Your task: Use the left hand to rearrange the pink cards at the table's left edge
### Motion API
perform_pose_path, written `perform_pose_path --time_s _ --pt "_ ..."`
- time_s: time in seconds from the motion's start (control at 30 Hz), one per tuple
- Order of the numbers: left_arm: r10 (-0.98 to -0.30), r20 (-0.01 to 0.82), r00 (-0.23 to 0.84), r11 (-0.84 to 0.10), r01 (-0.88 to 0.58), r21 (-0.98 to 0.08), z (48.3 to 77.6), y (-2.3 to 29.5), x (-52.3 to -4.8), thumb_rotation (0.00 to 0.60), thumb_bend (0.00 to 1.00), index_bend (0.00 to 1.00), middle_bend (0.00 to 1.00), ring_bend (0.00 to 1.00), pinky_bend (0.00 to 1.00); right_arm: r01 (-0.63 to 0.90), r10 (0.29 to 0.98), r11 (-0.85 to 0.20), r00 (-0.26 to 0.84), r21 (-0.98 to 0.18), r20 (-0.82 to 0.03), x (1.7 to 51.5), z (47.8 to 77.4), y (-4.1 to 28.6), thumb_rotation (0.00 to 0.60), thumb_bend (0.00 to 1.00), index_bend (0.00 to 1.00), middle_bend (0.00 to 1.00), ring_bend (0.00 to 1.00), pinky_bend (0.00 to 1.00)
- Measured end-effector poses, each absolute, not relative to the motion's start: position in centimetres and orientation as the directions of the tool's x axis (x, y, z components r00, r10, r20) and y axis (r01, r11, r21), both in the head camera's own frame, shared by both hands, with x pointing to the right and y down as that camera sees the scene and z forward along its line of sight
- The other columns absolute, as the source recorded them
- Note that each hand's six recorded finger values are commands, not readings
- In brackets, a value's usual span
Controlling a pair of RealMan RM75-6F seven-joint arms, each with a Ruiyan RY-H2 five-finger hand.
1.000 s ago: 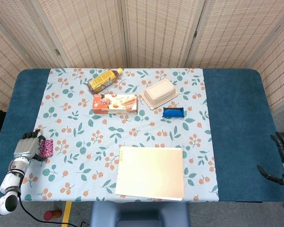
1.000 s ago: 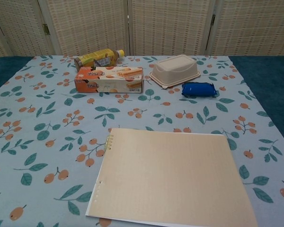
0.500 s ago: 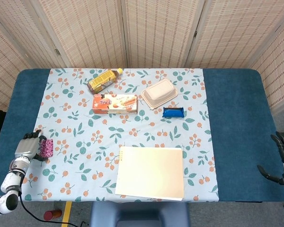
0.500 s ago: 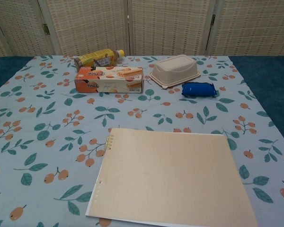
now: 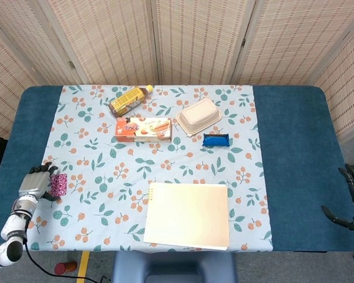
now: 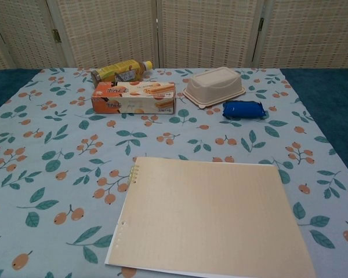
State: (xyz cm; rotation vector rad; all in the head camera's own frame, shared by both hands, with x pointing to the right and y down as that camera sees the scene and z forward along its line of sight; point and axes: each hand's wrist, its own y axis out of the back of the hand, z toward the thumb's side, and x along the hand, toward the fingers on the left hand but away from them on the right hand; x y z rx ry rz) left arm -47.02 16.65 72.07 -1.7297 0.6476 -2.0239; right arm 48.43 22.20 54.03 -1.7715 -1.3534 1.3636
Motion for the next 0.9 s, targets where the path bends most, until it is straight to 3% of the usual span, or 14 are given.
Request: perform_pose_path --time_s 0.4,0.9 --pt "-0.764 0.634 -0.121 -0.618 -0.150 -0.772 65.4 14.5 -45.1 0.600 0.22 0.17 0.00 0.00 0.00 0.404 0.901 -0.404 0.019 -0.820 -0.434 48.8 54.4 21.6 0.600 0.28 0.04 0.00 0.00 0.00" --pt "-0.877 0.466 -0.120 -0.447 -0.152 -0.881 59.1 19.8 -45.5 0.600 0.22 0.21 0.00 0.00 0.00 0.469 0.879 -0.446 0.073 -0.762 -0.470 48.5 55.3 22.2 0.600 0.28 0.07 0.01 0.00 0.00"
